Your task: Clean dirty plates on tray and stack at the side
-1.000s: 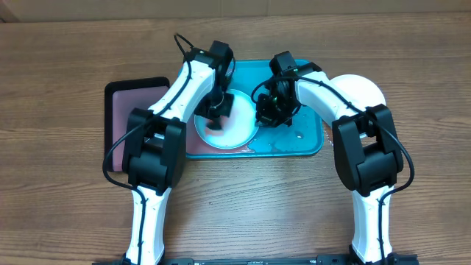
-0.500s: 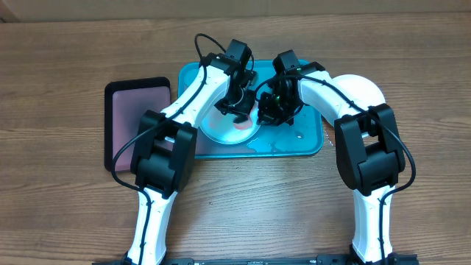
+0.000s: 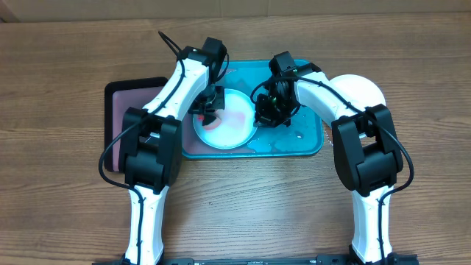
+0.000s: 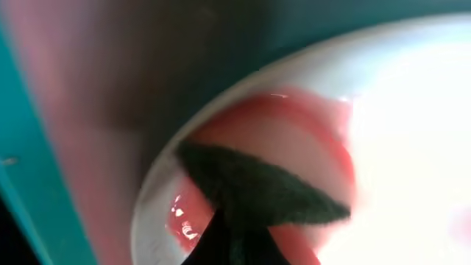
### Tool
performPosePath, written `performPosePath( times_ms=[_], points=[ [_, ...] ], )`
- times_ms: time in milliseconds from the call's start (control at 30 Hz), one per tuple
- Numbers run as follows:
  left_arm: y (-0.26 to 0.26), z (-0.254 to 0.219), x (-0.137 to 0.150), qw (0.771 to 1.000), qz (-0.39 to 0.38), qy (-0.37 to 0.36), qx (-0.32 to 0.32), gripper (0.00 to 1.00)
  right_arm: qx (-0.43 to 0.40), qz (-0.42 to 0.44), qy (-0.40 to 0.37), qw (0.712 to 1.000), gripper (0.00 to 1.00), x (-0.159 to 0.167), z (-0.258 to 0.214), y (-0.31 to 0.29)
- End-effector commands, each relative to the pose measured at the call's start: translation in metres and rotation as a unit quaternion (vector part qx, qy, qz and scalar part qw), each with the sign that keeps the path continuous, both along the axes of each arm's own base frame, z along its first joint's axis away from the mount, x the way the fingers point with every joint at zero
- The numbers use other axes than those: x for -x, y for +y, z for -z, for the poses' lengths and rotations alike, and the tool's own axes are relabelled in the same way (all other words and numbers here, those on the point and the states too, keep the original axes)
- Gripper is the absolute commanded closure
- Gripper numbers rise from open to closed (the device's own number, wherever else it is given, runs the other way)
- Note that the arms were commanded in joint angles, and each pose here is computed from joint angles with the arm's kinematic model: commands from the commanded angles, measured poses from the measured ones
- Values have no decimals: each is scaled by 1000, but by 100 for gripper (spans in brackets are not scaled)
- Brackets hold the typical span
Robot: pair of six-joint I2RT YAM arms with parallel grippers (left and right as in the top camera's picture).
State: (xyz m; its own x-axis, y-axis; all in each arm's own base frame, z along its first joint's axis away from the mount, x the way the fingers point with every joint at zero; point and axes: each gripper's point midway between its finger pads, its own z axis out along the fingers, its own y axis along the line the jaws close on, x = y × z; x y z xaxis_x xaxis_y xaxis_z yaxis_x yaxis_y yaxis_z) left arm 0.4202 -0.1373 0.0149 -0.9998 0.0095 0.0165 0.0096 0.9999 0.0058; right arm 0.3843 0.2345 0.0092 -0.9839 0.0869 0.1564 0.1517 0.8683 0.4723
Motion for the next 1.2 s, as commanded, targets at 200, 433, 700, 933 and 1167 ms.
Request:
performPosePath(
  times_ms=[200,433,700,933,1167],
  points=[
    [-87,-5,34,955,194,45,220,96,3,4,1,1000,96,-1,4,-5],
    [-88,-4,-6,967,139,-25,210,96,3,4,1,1000,96,-1,4,-5],
    [22,5,-31,988,-68,-91,-108,96,5,4,2,1000,96,-1,4,-5],
    [38,3,3,988,-39,-20,-148,96,18,5,4,1000,96,0,6,-9],
    [-68,-5,54,950,225,85,198,96,18,5,4,1000,96,0,6,-9]
  ],
)
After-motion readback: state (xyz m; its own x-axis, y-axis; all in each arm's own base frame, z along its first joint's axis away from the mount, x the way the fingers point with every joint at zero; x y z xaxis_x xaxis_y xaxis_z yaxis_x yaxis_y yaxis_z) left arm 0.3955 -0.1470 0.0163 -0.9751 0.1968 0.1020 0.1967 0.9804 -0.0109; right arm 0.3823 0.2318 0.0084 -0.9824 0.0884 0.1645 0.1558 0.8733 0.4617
